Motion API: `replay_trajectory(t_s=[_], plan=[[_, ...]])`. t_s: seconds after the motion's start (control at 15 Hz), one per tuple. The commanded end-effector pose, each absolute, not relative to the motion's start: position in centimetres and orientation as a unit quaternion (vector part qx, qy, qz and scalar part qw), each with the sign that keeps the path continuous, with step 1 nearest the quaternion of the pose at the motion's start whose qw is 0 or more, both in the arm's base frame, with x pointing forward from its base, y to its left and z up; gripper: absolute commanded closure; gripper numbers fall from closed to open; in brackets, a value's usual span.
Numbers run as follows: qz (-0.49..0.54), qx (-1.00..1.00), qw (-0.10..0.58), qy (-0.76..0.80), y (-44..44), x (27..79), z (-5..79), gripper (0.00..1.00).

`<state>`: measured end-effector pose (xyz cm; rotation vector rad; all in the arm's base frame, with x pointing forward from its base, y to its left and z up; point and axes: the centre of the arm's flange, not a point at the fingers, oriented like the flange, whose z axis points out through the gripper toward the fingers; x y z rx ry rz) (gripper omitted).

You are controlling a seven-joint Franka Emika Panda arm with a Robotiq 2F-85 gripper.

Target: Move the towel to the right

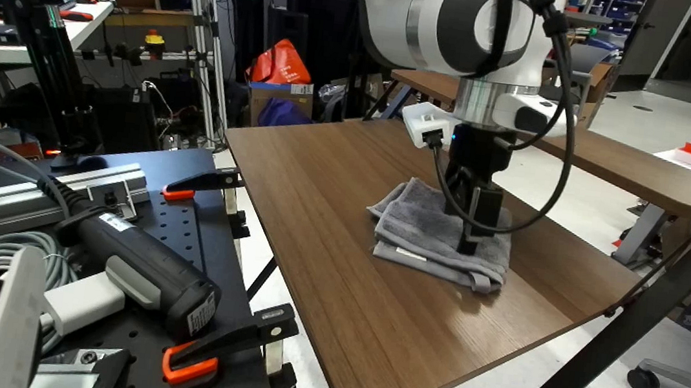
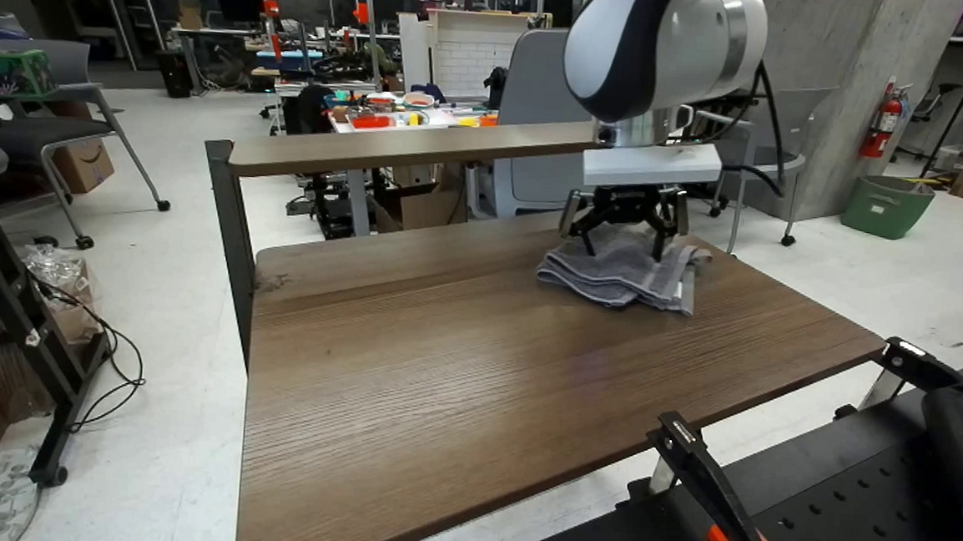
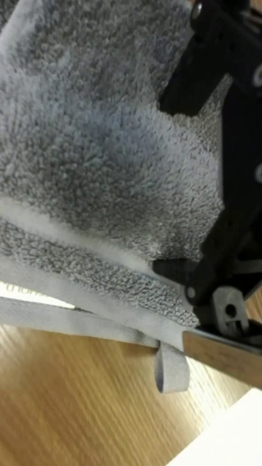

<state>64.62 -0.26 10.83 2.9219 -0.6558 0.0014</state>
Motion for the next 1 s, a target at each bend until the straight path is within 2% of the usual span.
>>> replay_trajectory(t_s=[0.0, 0.27, 0.53, 0.67, 0.73, 0.93], plan=[[-0.014, 0.965, 0.072, -0.252, -6.3, 61.6, 11.7, 0.0], [-0.012, 0.959, 0.073, -0.273, -9.9, 60.1, 14.5, 0.0], [0.0, 0.963, 0.044, -0.265, -10.3, 58.8, 19.4, 0.0], [-0.021, 0.971, 0.038, -0.236, -10.9, 57.6, 19.4, 0.0], [0.0, 0.965, 0.059, -0.255, -10.4, 60.0, 18.4, 0.0], [-0.012, 0.969, 0.053, -0.24, -10.6, 58.6, 18.7, 0.0]])
